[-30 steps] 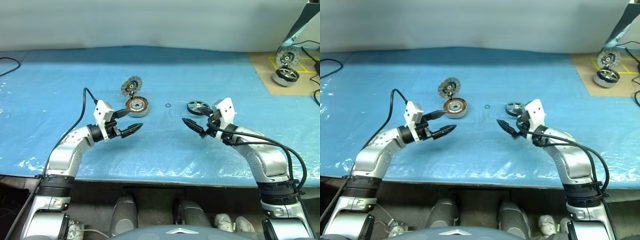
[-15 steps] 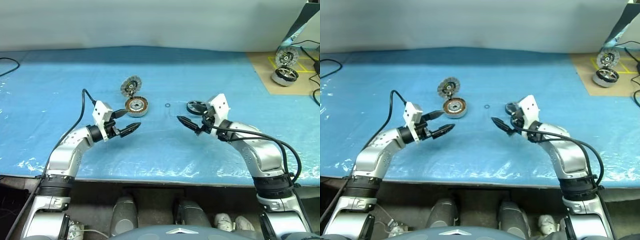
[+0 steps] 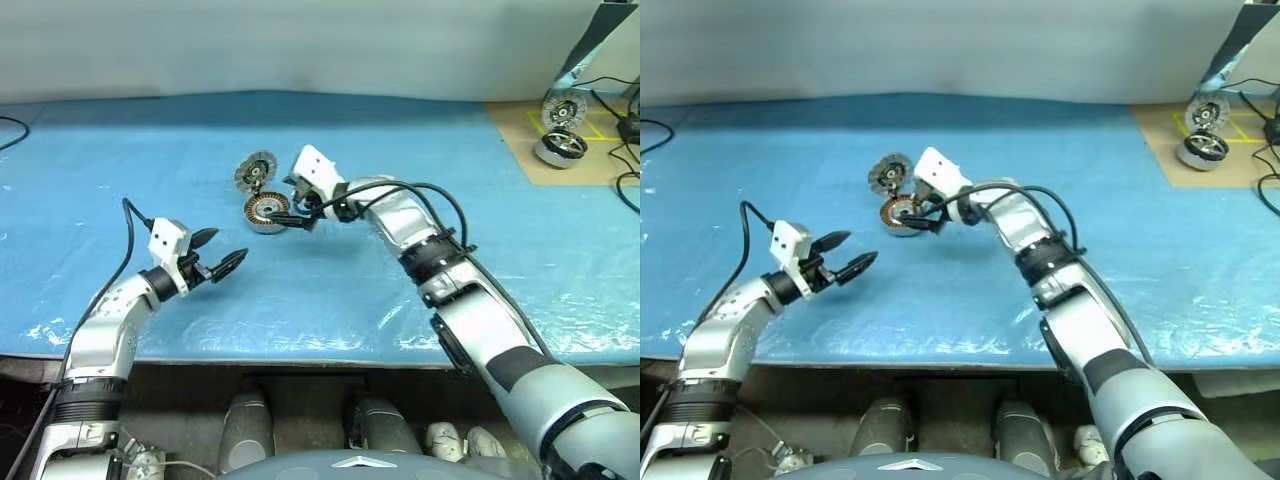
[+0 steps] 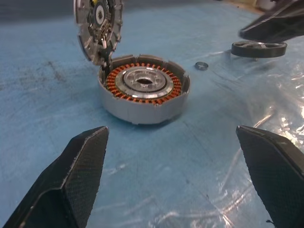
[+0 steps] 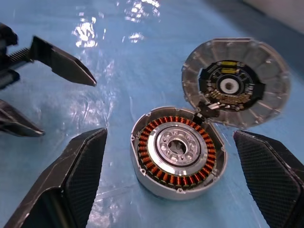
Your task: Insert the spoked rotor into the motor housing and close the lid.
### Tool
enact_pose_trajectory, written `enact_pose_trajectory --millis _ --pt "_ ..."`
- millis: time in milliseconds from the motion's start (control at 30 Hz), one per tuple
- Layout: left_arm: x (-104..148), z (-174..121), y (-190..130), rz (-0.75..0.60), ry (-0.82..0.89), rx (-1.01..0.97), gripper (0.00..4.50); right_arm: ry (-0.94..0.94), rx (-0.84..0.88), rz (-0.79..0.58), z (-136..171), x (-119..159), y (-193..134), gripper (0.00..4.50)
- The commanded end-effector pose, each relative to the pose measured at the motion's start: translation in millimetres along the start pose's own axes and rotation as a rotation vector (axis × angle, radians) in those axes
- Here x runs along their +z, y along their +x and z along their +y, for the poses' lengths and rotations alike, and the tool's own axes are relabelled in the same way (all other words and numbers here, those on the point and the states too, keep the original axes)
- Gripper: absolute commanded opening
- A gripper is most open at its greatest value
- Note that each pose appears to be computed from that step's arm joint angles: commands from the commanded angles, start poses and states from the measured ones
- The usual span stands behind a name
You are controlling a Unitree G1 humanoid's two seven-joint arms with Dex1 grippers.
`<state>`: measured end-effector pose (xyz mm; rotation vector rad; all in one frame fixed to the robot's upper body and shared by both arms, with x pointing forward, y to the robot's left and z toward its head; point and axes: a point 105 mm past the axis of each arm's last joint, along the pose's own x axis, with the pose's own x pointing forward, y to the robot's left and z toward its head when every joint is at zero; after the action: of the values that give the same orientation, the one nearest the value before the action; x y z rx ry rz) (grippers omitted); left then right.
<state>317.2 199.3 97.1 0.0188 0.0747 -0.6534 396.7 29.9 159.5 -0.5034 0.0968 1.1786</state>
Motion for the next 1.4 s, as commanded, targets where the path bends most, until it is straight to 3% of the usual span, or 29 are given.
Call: enact_pose_trajectory --millis 33,333,600,1033,1233,1400 --pt "17 -2 -8 -0.063 0.024 0.032 4.50 -0.116 0.075 0.011 8 14 20 4.47" --pt "13 -19 -12 -0.066 0.014 0.047 4.50 -0.256 0.058 0.149 10 9 41 4.47" --pt "11 -26 -11 -0.064 0.007 0.049 4.50 -0.270 0.057 0.256 16 -19 43 4.47" --pt "9 -31 -1 -0.056 -0.005 0.020 4.50 -0.125 -0.034 0.312 24 -49 49 4.47" --pt "12 -37 5 -0.057 -0.005 -0.006 4.50 -0.110 -0.070 0.393 18 -69 40 2.56" --pt "13 -38 8 -0.054 -0.006 -0.018 4.50 -0.148 -0.076 0.435 14 -72 36 2.56"
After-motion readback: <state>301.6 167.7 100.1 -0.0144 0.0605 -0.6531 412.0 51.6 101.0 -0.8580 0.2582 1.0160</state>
